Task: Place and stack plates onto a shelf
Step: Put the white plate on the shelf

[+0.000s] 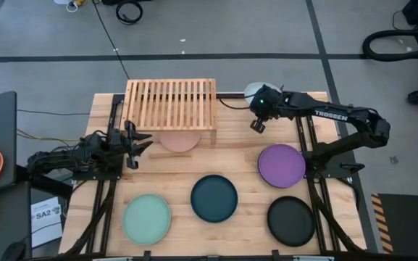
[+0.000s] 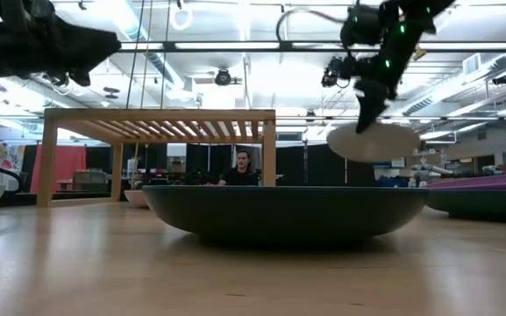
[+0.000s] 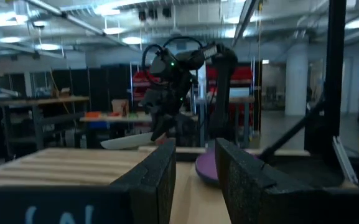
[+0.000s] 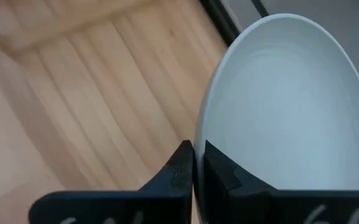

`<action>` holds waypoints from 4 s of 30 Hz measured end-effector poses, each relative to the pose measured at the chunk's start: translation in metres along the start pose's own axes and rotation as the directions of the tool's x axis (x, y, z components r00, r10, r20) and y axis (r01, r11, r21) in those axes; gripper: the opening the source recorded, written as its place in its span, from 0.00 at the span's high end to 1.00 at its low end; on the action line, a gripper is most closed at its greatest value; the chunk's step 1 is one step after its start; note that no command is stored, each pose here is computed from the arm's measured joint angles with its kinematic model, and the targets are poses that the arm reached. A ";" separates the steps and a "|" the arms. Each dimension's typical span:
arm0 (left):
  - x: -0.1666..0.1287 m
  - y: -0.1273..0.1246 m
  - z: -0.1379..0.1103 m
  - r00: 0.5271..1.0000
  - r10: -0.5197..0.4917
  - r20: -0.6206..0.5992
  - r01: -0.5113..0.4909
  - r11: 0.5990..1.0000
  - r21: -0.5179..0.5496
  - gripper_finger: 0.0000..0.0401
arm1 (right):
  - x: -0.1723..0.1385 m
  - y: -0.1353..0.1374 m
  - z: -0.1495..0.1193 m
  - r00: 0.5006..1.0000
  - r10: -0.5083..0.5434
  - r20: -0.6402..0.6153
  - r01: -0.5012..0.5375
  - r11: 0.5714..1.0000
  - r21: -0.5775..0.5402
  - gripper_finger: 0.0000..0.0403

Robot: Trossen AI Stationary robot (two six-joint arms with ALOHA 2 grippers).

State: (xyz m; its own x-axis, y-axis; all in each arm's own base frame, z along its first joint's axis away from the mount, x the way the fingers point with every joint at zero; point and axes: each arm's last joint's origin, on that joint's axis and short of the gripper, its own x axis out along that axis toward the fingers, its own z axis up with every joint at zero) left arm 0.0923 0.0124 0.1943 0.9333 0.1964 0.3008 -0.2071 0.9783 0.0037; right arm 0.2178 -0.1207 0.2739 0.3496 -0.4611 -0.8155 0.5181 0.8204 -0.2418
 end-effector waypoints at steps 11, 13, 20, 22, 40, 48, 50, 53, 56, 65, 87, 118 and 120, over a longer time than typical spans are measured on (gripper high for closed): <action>0.007 0.000 0.010 1.000 0.000 0.027 0.000 1.000 0.000 0.70 | -0.059 0.016 0.043 0.974 0.092 0.205 -0.055 0.983 -0.176 0.96; 0.013 -0.001 0.018 1.000 0.001 0.020 -0.001 1.000 0.003 0.70 | -0.066 0.021 0.047 0.964 0.130 0.232 -0.077 0.971 -0.225 0.96; 0.047 -0.003 0.044 0.997 -0.002 -0.075 0.009 0.996 0.089 0.70 | -0.078 0.043 0.050 0.915 0.305 0.265 -0.194 0.907 -0.374 0.96; 0.062 -0.004 0.054 0.995 -0.003 -0.095 0.012 0.995 0.098 0.70 | -0.081 0.049 0.049 0.905 0.337 0.262 -0.208 0.884 -0.419 0.96; 0.210 -0.017 0.101 0.885 -0.006 -0.466 0.166 0.938 0.304 0.70 | -0.100 0.092 0.038 0.846 0.476 0.241 -0.226 0.729 -0.647 0.95; 0.247 -0.023 0.098 0.786 -0.062 -0.615 0.291 0.915 0.280 0.70 | -0.107 0.104 0.033 0.830 0.512 0.223 -0.240 0.688 -0.685 0.95; 0.251 -0.024 0.097 0.767 -0.090 -0.635 0.328 0.906 0.268 0.70 | -0.108 0.107 0.031 0.826 0.519 0.218 -0.244 0.678 -0.693 0.95; 0.256 -0.026 0.094 0.754 -0.134 -0.643 0.364 0.900 0.239 0.70 | -0.111 0.111 0.029 0.819 0.532 0.213 -0.248 0.664 -0.706 0.95; 0.257 -0.028 0.092 0.741 -0.185 -0.645 0.402 0.892 0.206 0.70 | -0.113 0.115 0.027 0.813 0.544 0.208 -0.251 0.649 -0.718 0.95; 0.255 -0.031 0.091 0.697 -0.301 -0.650 0.476 0.873 0.107 0.70 | -0.120 0.125 0.022 0.795 0.573 0.197 -0.258 0.615 -0.746 0.95; 0.248 -0.032 0.086 0.626 -0.353 -0.695 0.529 0.847 0.046 0.71 | -0.126 0.132 0.024 0.763 0.599 0.243 -0.203 0.580 -0.789 0.95; 0.247 -0.035 0.085 0.593 -0.437 -0.676 0.582 0.813 -0.016 0.96 | -0.127 0.130 0.029 0.775 0.547 0.318 -0.063 0.567 -0.821 0.82; 0.247 -0.035 0.085 0.594 -0.435 -0.677 0.581 0.814 -0.015 0.96 | -0.127 0.130 0.030 0.777 0.539 0.324 -0.057 0.574 -0.817 0.81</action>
State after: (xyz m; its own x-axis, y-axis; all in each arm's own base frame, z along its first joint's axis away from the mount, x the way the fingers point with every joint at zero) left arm 0.3050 0.0211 0.3499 0.8428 -0.2650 -0.4685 0.3775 0.9114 0.1637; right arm 0.2638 0.0345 0.3618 0.8041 -0.0260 -0.5939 -0.3605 0.7731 -0.5219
